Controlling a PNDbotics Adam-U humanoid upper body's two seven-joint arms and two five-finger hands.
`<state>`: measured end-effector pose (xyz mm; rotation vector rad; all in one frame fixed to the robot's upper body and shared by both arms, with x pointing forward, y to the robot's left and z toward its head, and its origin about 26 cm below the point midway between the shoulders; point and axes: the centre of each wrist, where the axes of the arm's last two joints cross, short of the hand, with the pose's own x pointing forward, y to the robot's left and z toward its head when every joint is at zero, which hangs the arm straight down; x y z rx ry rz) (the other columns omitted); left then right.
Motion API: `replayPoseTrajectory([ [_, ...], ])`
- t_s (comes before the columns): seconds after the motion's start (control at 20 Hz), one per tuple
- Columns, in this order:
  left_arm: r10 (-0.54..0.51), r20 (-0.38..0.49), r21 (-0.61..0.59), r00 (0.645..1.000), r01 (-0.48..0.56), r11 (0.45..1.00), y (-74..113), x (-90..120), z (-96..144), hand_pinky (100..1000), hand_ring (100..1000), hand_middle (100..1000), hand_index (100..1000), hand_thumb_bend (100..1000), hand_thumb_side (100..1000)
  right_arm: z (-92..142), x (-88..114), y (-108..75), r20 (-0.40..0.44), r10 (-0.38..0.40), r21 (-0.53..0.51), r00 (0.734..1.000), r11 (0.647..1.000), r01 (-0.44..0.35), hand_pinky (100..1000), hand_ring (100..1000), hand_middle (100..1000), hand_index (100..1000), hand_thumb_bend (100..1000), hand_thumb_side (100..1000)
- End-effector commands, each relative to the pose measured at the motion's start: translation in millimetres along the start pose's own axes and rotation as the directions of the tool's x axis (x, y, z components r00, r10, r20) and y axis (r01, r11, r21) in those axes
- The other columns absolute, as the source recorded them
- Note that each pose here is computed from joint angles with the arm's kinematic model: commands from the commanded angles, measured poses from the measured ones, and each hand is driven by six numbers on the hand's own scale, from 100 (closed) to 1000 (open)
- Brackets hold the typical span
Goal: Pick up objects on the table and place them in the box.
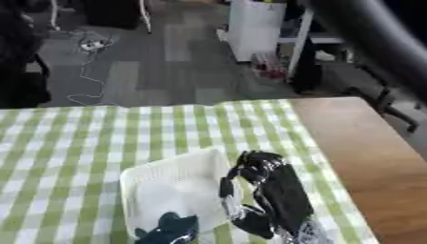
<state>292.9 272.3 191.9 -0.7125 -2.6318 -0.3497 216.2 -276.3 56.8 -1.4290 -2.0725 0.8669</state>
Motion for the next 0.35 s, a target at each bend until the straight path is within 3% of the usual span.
replayPoseTrajectory([
  [0.05, 0.034, 0.004, -0.013, 0.999, -0.034, 0.999, 4.3, 7.1, -6.4, 100, 152, 376, 464, 113, 918, -2.0, 0.6, -3.0, 0.010, 0.003, -0.001, 1.000, 1.000, -0.003, 261, 414, 439, 491, 100, 1000],
  [0.35, 0.143, -0.001, 0.003, 0.990, -0.143, 0.990, 3.4, 6.3, -6.9, 100, 183, 418, 503, 138, 948, -1.3, 1.9, -2.4, 0.008, 0.003, 0.011, 1.000, 1.000, -0.004, 260, 414, 440, 491, 100, 1000],
])
